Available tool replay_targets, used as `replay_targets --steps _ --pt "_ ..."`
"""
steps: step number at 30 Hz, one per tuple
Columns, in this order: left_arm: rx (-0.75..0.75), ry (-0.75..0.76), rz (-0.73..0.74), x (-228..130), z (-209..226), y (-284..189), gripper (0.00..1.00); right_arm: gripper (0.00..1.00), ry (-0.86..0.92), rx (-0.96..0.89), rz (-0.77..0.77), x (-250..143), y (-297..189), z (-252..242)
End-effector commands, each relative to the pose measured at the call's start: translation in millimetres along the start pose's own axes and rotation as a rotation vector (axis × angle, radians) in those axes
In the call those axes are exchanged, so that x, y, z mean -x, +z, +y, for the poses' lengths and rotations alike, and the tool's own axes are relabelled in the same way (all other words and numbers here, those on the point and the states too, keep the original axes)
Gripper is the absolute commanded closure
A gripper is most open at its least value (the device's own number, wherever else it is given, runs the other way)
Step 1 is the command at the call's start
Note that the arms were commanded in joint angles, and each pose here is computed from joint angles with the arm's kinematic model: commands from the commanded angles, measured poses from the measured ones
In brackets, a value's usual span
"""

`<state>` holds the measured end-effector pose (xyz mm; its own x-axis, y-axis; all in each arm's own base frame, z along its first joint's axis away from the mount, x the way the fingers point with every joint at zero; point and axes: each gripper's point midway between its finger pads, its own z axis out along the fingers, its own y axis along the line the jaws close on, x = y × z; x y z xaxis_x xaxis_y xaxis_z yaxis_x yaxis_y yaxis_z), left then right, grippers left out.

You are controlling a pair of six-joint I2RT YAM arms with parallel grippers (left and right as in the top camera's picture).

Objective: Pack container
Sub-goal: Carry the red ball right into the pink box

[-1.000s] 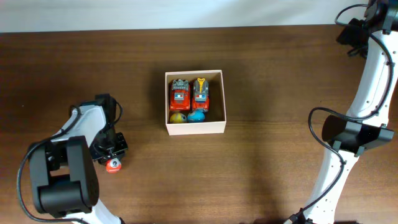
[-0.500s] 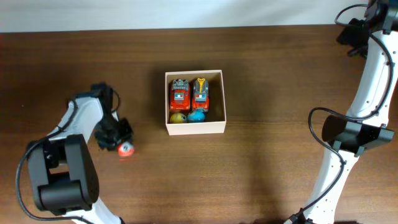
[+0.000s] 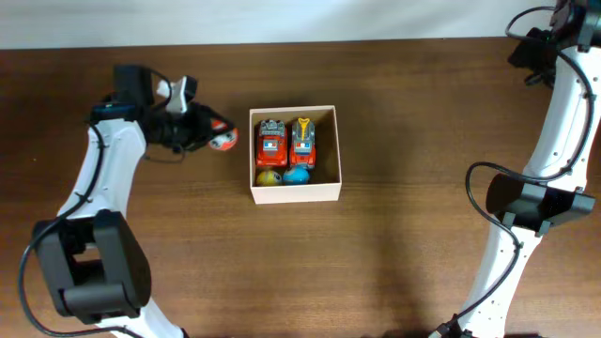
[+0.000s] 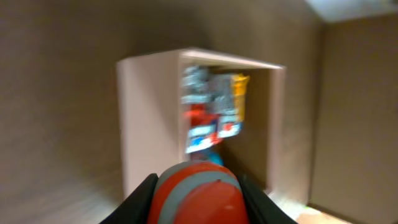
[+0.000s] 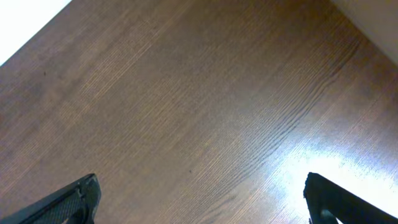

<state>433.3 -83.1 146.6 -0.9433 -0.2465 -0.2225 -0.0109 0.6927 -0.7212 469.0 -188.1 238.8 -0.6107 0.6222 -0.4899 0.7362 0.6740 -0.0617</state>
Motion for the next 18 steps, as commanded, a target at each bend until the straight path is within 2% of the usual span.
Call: replay_targets --steps 1,6,15,18 --pt "-0.168 0.146 0.027 -3 -47 13 0.72 0.01 0.023 -0.001 -0.041 7 -17 -8" --pt "-0.123 0.308 0.054 -16 -61 35 0.72 0.01 0.023 -0.001 -0.041 7 -17 -8" --pt "0.247 0.457 0.185 -58 -34 67 0.73 0.01 0.023 -0.001 -0.04 7 -17 -8" --pt "0.316 0.482 0.199 -63 -30 70 0.73 0.01 0.023 -0.002 -0.04 7 -17 -8"
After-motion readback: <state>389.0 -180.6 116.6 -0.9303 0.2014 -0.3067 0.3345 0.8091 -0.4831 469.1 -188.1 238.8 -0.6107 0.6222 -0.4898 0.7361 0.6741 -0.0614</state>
